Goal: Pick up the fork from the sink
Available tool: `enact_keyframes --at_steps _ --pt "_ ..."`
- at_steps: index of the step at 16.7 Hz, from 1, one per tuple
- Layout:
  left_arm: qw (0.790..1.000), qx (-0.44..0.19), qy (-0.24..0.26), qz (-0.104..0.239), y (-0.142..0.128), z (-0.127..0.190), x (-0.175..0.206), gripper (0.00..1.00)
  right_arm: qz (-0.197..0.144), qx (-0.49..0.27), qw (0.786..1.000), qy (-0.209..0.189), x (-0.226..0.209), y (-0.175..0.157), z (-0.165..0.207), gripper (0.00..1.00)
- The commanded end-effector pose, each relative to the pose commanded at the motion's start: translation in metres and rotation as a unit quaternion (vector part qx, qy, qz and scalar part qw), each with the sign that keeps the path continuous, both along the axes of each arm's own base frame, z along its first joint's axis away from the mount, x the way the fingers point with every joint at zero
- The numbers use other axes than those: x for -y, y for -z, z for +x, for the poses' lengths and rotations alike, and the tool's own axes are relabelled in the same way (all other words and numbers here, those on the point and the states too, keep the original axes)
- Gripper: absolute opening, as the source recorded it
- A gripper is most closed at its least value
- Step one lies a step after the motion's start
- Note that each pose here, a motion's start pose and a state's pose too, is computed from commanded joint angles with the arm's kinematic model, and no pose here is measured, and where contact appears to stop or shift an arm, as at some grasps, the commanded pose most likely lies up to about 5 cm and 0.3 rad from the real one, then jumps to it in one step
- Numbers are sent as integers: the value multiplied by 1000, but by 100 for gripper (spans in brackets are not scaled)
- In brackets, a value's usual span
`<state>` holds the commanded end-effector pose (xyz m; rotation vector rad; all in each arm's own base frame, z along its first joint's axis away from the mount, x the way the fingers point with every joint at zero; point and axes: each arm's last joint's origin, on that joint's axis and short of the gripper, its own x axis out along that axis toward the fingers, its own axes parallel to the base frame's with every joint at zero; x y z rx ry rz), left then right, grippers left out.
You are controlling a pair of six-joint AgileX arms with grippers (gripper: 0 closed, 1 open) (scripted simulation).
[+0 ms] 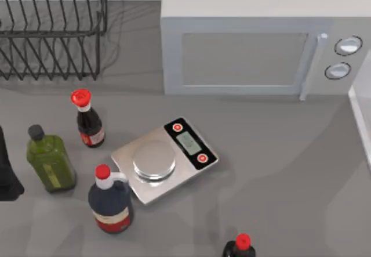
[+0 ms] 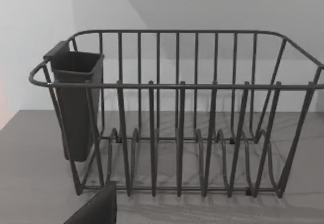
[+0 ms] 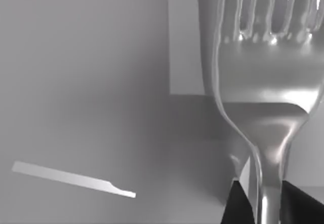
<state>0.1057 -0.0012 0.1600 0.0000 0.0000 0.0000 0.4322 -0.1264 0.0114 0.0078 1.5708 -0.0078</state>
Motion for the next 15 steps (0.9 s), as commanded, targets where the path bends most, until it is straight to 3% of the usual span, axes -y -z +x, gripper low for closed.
enact_keyframes --at_steps 6,12,15 --pt "1000 0 0 0 0 0 0 100 -1 26 1000 4 2 -46 11 0" --pt "1000 0 0 0 0 0 0 100 2 14 1000 4 1 -141 10 0" --pt "1000 0 0 0 0 0 0 100 0 23 1000 4 0 -172 6 0"
